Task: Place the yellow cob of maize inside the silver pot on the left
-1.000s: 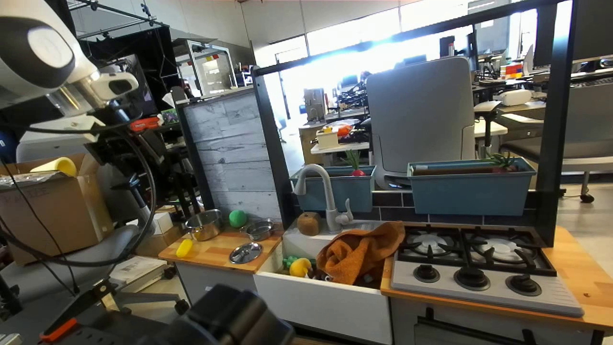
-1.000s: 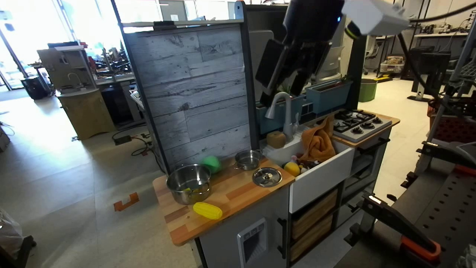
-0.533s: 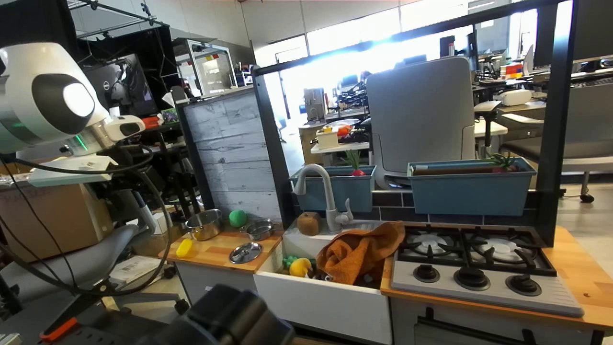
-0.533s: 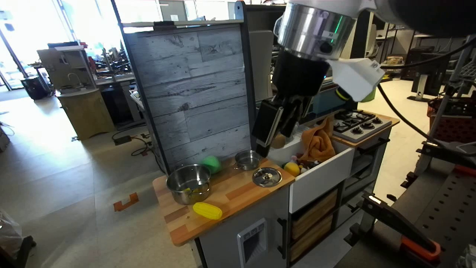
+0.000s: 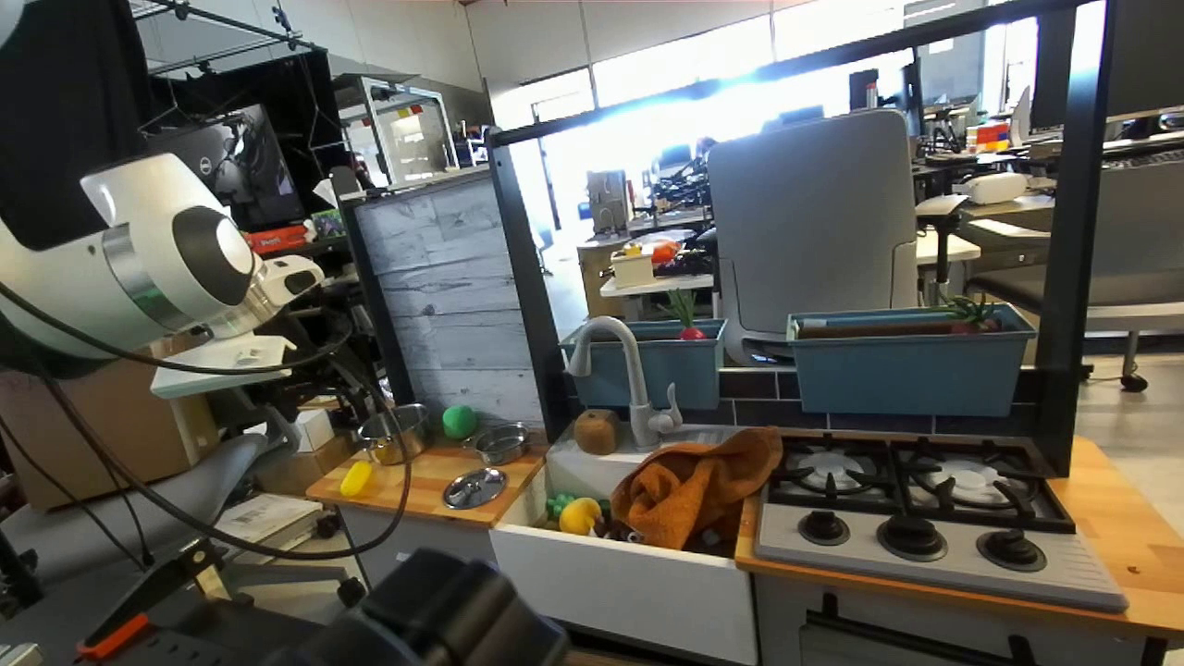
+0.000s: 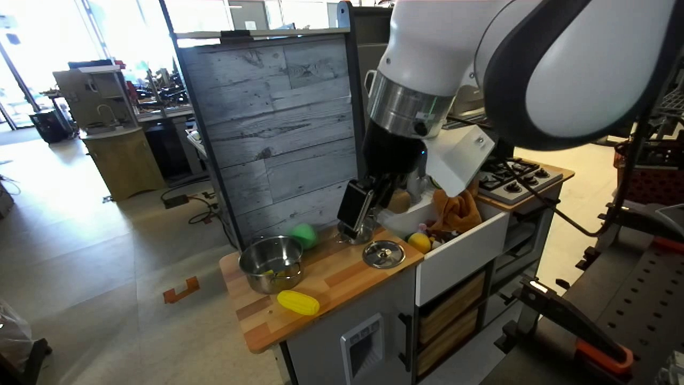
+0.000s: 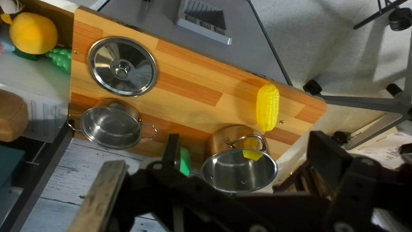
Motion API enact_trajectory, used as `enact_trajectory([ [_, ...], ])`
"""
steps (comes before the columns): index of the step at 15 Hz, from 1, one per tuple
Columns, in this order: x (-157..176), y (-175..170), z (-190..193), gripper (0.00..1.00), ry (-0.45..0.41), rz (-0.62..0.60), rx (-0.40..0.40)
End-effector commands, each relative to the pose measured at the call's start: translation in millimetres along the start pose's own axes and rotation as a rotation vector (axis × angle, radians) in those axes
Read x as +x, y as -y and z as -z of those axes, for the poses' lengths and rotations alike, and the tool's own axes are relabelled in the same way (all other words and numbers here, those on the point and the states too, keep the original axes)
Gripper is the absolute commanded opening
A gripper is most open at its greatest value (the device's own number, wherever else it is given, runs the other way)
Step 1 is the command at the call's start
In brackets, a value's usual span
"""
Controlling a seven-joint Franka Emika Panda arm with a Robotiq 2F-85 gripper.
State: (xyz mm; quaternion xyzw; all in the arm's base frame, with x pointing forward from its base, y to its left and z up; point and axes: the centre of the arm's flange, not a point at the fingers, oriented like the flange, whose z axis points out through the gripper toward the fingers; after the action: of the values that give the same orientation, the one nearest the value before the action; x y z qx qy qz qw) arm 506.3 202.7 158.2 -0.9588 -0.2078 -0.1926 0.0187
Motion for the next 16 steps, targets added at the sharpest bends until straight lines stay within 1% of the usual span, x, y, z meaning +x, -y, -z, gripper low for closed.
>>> enact_trajectory([
  [1,11,14,-43,1.00,-0.036,0.013,-0.031],
  [7,21,31,-86,1.00,-0.025,0.056,-0.080],
  [16,33,22,-135,1.00,-0.019,0.086,-0.111],
])
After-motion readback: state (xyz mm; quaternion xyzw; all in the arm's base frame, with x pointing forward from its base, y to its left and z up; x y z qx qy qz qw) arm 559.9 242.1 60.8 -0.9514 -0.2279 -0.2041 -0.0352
